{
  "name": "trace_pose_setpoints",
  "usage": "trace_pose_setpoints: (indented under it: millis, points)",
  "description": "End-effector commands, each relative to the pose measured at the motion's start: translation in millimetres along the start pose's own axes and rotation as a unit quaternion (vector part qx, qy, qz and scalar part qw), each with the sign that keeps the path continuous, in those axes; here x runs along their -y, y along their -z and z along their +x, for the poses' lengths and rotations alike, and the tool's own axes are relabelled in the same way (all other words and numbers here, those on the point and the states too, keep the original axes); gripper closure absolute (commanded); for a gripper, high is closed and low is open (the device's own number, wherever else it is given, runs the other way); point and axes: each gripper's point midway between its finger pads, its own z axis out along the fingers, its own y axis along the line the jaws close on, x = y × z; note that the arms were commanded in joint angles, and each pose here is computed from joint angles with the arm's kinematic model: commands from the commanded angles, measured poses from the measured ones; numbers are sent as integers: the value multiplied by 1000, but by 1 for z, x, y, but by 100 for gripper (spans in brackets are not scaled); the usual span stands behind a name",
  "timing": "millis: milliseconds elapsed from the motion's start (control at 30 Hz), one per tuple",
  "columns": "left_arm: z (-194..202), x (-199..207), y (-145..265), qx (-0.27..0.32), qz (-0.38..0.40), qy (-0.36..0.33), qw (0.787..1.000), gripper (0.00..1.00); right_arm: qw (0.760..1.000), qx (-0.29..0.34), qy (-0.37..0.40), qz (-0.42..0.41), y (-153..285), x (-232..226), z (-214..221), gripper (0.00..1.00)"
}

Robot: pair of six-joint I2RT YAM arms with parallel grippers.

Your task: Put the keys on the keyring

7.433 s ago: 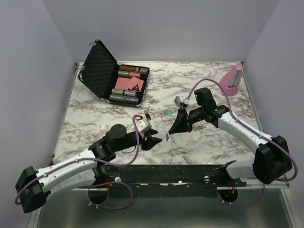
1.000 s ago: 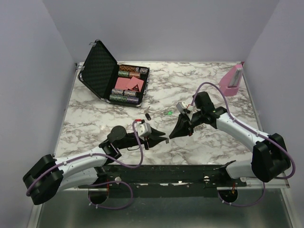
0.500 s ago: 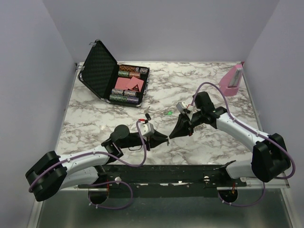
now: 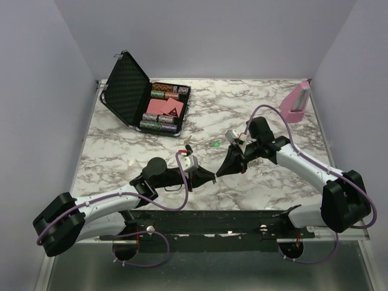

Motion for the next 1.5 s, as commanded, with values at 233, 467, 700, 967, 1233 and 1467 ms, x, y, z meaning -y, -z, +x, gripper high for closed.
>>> trace_pose_setpoints:
  millis: [233, 467, 700, 967, 1233, 1467]
  points:
    - [-2, 4, 2, 5, 5, 2, 1000, 78, 1000, 9, 5, -9, 0, -3, -9, 99]
    - [2, 4, 1, 0, 5, 6, 1000, 79, 1000, 11, 7, -9, 1, -3, -10, 99]
    - [4, 3, 1, -1, 2, 6, 1000, 80, 1000, 11, 7, -10, 1, -3, -10, 99]
    - [9, 3, 3, -8, 1, 10, 1000, 82, 1000, 12, 6, -10, 1, -4, -9, 99]
    - [9, 2, 5, -6, -5, 7, 1000, 83, 1000, 11, 3, -10, 1, -4, -9, 99]
    - [7, 2, 2, -6, -2, 7, 1000, 86, 1000, 12, 3, -11, 1, -4, -9, 99]
